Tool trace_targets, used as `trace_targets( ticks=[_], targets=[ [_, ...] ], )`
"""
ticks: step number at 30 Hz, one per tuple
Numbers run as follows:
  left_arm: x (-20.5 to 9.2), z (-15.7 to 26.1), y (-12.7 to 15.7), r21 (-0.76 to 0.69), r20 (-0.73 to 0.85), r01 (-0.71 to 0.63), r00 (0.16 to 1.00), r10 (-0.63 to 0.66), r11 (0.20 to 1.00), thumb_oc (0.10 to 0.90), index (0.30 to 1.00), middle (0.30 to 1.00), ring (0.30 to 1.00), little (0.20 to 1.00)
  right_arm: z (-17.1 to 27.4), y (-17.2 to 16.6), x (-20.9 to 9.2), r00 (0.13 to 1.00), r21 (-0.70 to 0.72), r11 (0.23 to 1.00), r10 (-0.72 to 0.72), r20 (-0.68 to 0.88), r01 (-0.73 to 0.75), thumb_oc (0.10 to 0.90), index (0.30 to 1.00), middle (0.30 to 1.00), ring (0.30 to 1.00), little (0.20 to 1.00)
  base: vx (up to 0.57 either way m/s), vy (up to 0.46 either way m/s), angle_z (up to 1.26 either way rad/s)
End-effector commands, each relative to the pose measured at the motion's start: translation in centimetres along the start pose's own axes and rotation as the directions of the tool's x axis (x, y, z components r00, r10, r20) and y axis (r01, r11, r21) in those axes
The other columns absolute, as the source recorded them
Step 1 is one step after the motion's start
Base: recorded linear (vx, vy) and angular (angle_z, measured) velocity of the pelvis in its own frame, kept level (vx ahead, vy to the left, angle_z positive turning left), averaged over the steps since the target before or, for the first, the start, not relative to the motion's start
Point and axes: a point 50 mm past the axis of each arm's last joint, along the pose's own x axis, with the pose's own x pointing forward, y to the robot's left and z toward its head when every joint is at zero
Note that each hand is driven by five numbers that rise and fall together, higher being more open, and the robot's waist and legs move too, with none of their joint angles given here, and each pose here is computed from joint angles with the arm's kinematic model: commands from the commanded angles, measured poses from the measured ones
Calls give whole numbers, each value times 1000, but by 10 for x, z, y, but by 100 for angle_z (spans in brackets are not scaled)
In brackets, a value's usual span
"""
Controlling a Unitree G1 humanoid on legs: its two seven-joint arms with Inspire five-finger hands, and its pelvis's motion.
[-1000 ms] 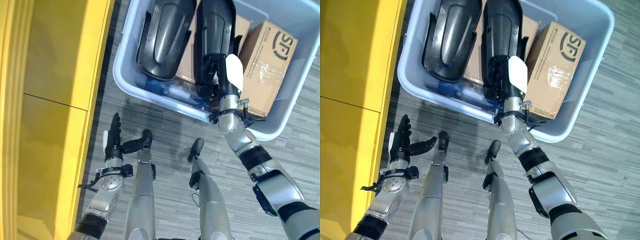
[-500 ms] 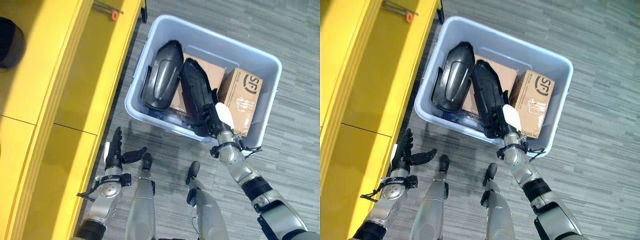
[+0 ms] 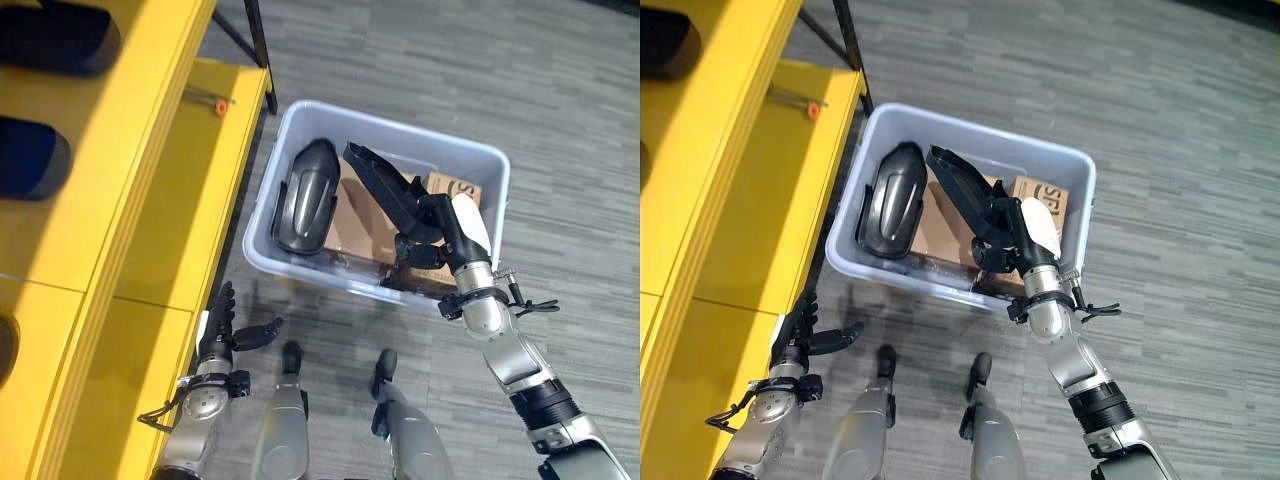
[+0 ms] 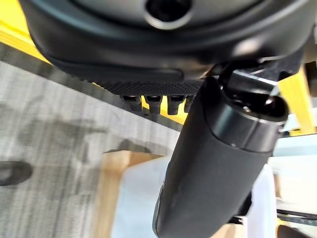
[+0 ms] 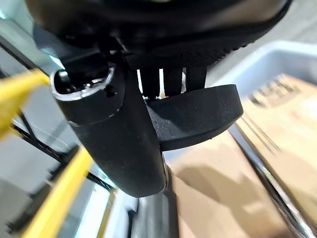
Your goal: Move parts from the plastic box to the shelf.
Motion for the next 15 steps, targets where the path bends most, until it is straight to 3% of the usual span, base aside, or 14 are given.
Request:
trace_targets(
  ticks=[1, 15],
  targets=[
    [-6, 9, 8, 34, 86, 9, 996, -12, 999, 900, 1000, 1000, 1000, 1000, 43, -37, 14, 950, 91, 978, -203, 236, 186, 400, 300, 300, 300, 300, 43, -12, -18],
    [-17, -5, 12, 41, 32, 18, 999, -19, 999, 900, 1000, 1000, 1000, 1000, 58, -50, 10, 919, 89, 972, -234, 317, 216, 400, 300, 300, 300, 300, 37, -26, -7]
  ],
)
